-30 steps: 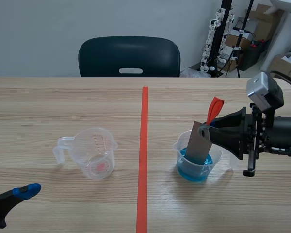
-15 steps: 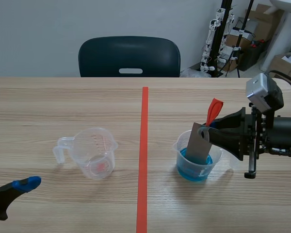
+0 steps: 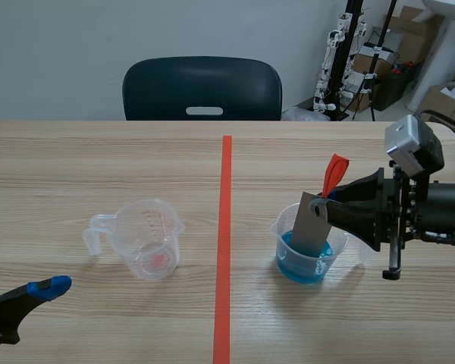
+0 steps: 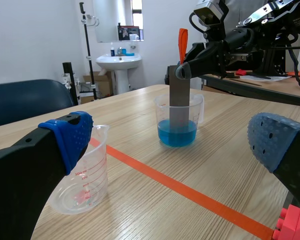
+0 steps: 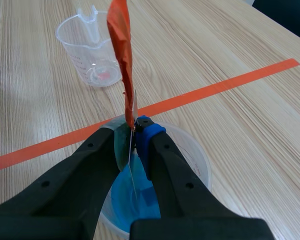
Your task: Do the redox reaction experiment. lower the plate into the blue solution
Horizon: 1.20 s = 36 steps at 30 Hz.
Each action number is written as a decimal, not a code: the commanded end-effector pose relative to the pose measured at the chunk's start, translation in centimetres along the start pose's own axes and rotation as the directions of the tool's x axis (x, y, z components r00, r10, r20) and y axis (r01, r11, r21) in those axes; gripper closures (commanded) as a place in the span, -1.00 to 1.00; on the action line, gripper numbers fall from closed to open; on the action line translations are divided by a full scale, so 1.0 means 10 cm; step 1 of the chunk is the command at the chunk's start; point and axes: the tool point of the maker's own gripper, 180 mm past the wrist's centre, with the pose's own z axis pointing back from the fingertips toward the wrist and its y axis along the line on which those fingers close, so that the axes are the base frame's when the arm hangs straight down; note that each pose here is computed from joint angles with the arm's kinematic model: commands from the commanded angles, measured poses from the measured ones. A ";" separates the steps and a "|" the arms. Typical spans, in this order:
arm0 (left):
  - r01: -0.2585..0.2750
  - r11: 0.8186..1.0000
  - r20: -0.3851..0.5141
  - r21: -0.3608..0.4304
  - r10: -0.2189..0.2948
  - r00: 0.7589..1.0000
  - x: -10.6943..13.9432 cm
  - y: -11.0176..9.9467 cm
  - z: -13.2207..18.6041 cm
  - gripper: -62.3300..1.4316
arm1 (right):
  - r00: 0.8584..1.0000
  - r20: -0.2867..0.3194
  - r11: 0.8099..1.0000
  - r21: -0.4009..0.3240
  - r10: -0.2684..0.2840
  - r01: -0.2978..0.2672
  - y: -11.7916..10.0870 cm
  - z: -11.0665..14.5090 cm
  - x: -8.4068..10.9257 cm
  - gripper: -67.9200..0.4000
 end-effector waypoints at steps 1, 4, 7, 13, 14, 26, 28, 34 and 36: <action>-0.002 1.000 0.054 0.006 0.002 0.999 0.11 0.00 0.00 -1.00 | 0.999 0.030 1.000 -0.002 0.011 -0.011 -0.04 0.02 0.10 0.97; -0.002 1.000 0.054 0.007 0.002 0.999 0.11 0.00 0.00 -1.00 | 1.000 0.029 1.000 -0.002 0.012 -0.011 -0.04 0.02 0.10 0.97; -0.003 1.000 0.054 0.007 0.003 0.999 0.11 0.00 0.00 -1.00 | 1.000 0.028 1.000 -0.003 0.013 -0.013 -0.05 0.03 0.10 0.97; -0.003 1.000 0.054 0.007 0.003 0.999 0.11 0.00 0.00 -1.00 | 1.000 0.026 1.000 -0.003 0.013 -0.013 -0.05 0.03 0.10 0.97; -0.003 1.000 0.054 0.007 0.003 0.999 0.11 0.00 0.00 -1.00 | 1.000 0.026 1.000 -0.003 0.013 -0.013 -0.05 0.03 0.10 0.97; -0.003 1.000 0.054 0.007 0.003 0.999 0.11 0.00 0.00 -1.00 | 1.000 0.025 1.000 -0.003 0.013 -0.013 -0.05 0.03 0.10 0.97; -0.003 1.000 0.054 0.007 0.003 0.999 0.11 0.00 0.00 -1.00 | 1.000 0.025 1.000 -0.003 0.013 -0.013 -0.05 0.03 0.10 0.97; -0.003 1.000 0.054 0.007 0.003 0.999 0.11 0.00 0.00 -1.00 | 1.000 0.021 1.000 -0.003 0.013 -0.013 -0.05 0.03 0.09 0.97; -0.003 1.000 0.054 0.007 0.003 0.999 0.11 0.00 0.00 -1.00 | 1.000 0.022 1.000 -0.003 0.013 -0.013 -0.05 0.03 0.09 0.97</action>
